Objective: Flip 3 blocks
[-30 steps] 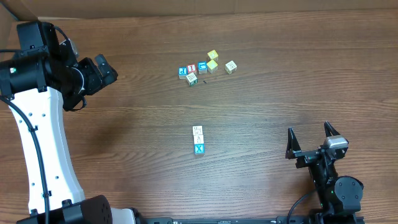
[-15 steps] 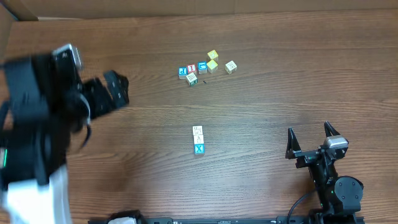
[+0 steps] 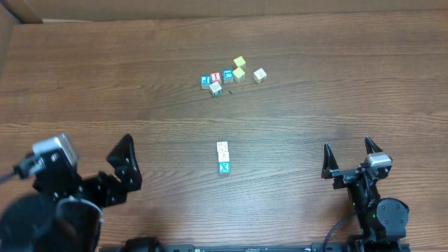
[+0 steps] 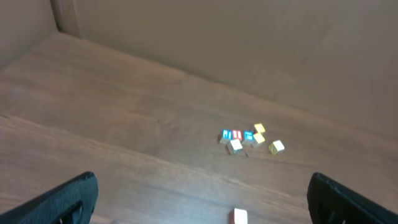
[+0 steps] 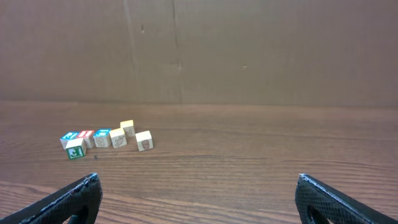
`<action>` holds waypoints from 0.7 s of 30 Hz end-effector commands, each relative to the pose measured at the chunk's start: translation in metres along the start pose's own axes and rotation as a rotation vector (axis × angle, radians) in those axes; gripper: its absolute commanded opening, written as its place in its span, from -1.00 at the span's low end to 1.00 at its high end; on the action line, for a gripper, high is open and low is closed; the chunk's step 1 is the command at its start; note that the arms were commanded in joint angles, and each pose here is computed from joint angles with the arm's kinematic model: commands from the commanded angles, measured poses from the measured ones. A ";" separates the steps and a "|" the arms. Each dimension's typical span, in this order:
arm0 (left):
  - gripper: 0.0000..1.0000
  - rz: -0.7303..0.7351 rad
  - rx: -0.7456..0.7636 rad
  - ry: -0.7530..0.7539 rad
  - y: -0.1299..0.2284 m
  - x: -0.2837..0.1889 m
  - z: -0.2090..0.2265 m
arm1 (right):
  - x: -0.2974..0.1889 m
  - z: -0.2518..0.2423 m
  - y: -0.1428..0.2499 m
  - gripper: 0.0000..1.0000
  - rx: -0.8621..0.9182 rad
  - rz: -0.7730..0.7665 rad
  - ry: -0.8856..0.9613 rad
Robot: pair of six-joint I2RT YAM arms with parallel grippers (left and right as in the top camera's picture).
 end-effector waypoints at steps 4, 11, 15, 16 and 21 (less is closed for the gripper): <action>0.99 -0.338 0.021 0.058 0.002 -0.021 0.004 | 0.000 0.000 0.002 1.00 -0.004 -0.005 0.000; 1.00 -0.805 0.010 0.153 -0.015 -0.065 0.003 | 0.000 0.000 0.002 1.00 -0.004 -0.005 0.000; 0.99 -0.942 0.002 0.178 -0.010 -0.069 0.006 | 0.000 0.000 0.002 1.00 -0.004 -0.005 0.000; 0.99 -0.958 0.000 0.181 -0.011 -0.065 0.006 | 0.000 0.000 0.002 1.00 -0.004 -0.005 0.000; 0.99 -0.923 0.000 0.172 0.007 -0.025 0.011 | 0.000 0.000 0.002 1.00 -0.004 -0.005 0.000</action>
Point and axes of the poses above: each gripper's point midway between its finger pads, its own x axis out along the fingers, its own z axis along the line the jaws close on, y = z × x, the point moved 3 cm from there along -x, back along the fingers, and after that the axes turned 3 degrees about x, right-handed, at the moved point
